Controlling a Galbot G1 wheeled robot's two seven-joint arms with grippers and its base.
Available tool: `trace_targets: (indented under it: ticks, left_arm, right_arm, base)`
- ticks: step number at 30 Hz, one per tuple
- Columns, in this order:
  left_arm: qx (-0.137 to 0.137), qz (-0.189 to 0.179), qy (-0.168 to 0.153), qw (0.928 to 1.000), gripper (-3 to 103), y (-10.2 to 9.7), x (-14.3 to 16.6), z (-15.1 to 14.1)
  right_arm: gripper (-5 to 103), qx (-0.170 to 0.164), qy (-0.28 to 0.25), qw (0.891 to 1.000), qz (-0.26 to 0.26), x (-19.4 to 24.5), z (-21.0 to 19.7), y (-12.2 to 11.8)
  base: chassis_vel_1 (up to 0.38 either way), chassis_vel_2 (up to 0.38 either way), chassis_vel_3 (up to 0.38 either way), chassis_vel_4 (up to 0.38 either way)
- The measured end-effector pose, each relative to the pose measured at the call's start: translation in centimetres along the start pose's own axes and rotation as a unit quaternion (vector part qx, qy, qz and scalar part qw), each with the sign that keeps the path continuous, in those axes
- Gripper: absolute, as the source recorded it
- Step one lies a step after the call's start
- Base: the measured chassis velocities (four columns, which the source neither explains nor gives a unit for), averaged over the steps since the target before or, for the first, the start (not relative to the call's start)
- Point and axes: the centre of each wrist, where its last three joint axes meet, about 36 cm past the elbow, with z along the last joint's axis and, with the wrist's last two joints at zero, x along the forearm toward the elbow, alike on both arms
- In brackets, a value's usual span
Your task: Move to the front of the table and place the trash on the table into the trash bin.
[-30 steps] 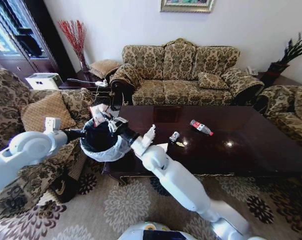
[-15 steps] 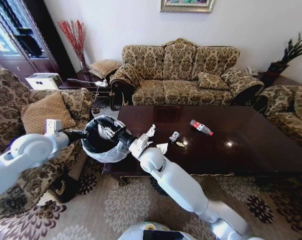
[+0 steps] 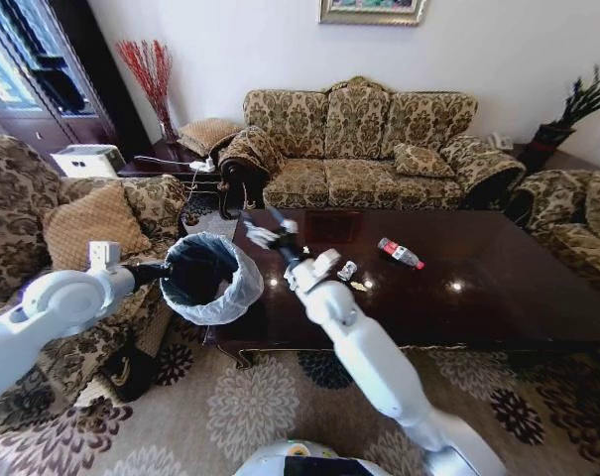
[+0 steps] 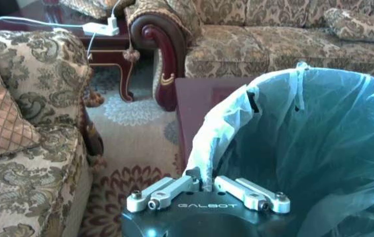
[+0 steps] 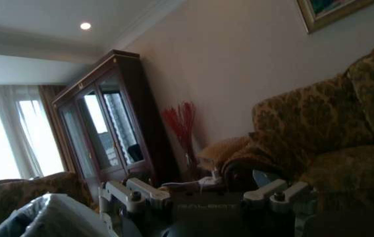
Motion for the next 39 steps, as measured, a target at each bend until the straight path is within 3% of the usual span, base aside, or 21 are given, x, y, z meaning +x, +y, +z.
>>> trace_targets:
  ticks: [2,4,7,10,15,21,24,27,33,35,36,39]
  left_arm:
    - [0.002,-0.001,-0.003,1.0000,0,0.0,0.0,0.2]
    - [0.002,-0.001,-0.003,1.0000,0,0.0,0.0,0.2]
    - [0.001,0.004,-0.004,1.0000,0,-0.4,0.1,0.4]
    - [0.001,0.006,-0.005,1.0000,0,-0.5,0.1,0.4]
    - [0.000,0.008,-0.008,0.9999,0,-0.6,0.2,0.3]
    - [-0.001,0.010,-0.007,0.9999,0,-0.7,0.2,0.3]
    - [-0.001,0.010,-0.007,0.9999,0,-0.7,0.2,0.3]
    - [-0.001,0.009,-0.007,0.9999,0,-0.7,0.1,0.4]
    - [0.000,0.008,-0.007,0.9999,0,-0.6,0.1,0.4]
    - [0.000,0.008,-0.008,0.9999,0,-0.5,0.1,0.4]
    - [0.000,0.008,-0.008,0.9999,0,-0.5,0.1,0.4]
    - [0.000,0.008,-0.008,0.9999,0,-0.5,0.1,0.4]
  right_arm:
    - [100,-0.014,0.022,0.999,0.041,0.3,2.6,-1.8]
    - [100,-0.015,0.026,0.999,0.045,0.3,2.9,-2.1]
    - [100,-0.002,0.068,0.995,0.073,-0.3,6.5,-4.6]
    - [100,0.014,0.089,0.992,0.086,-1.2,8.2,-5.6]
    - [100,0.059,0.131,0.986,0.087,-2.8,11.0,-7.2]
    - [100,0.081,0.161,0.980,0.090,-5.1,14.6,-8.4]
    - [100,0.082,0.182,0.975,0.094,-5.8,16.3,-8.9]
    - [100,0.092,0.208,0.968,0.109,-5.8,17.7,-11.3]
    - [98,0.085,0.215,0.967,0.111,-5.7,17.8,-12.4]
    - [88,0.078,0.217,0.967,0.106,-5.7,17.8,-12.5]
    - [88,0.078,0.217,0.967,0.106,-5.7,17.8,-12.5]
    - [71,0.070,0.217,0.968,0.105,-5.6,17.8,-12.4]
  base:
    - [0.000,0.000,0.000,0.000]
    - [0.000,0.000,0.000,0.000]
    - [0.000,0.000,0.000,0.000]
    - [-0.018,0.016,0.014,-0.016]
    - [-0.074,0.083,0.099,-0.077]
    - [-0.057,0.060,0.063,-0.062]
    - [0.000,0.000,0.000,0.000]
    - [0.000,0.000,0.000,0.000]
    - [0.000,0.000,0.000,0.000]
    - [0.000,0.000,0.000,0.000]
    - [0.000,0.000,0.000,0.000]
    - [0.000,0.000,0.000,0.000]
